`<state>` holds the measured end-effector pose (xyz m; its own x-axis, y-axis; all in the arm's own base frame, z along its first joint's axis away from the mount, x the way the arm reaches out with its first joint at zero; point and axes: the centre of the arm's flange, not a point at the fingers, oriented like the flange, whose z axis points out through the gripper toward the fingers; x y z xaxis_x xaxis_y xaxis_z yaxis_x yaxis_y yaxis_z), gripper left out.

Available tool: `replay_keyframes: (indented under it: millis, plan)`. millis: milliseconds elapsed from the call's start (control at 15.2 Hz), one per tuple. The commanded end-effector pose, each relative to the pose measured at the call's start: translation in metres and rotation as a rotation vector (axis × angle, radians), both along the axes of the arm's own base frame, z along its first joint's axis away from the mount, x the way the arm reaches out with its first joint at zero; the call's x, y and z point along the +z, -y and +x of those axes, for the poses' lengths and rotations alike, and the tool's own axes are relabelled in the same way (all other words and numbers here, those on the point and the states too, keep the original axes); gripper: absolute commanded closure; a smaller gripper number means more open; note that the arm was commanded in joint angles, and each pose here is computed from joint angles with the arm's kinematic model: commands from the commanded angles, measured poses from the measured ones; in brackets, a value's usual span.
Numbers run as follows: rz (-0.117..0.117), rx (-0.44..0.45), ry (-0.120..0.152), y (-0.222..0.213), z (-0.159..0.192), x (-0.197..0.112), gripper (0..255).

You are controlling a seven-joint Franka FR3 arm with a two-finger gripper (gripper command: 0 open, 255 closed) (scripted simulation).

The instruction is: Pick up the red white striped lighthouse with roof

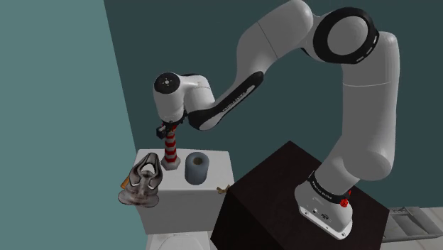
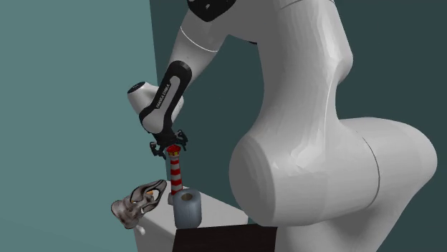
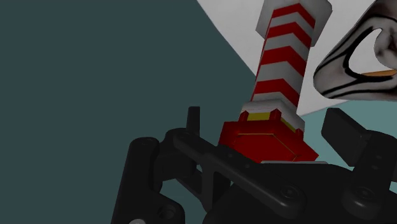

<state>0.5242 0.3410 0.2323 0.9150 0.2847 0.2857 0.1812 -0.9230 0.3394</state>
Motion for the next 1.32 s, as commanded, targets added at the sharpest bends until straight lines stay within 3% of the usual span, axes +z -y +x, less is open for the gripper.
replay_keyframes:
  millis: [0, 66, 660, 1254]
  plan:
    - [0.0, 0.0, 0.001, 0.0, -0.001, -0.003, 0]
    - [0.0, 0.0, 0.001, 0.0, -0.001, -0.003, 255]
    - [0.0, 0.0, 0.001, 0.0, 0.0, -0.003, 255]
    - [0.0, 0.0, 0.001, 0.0, 0.0, 0.044, 255]
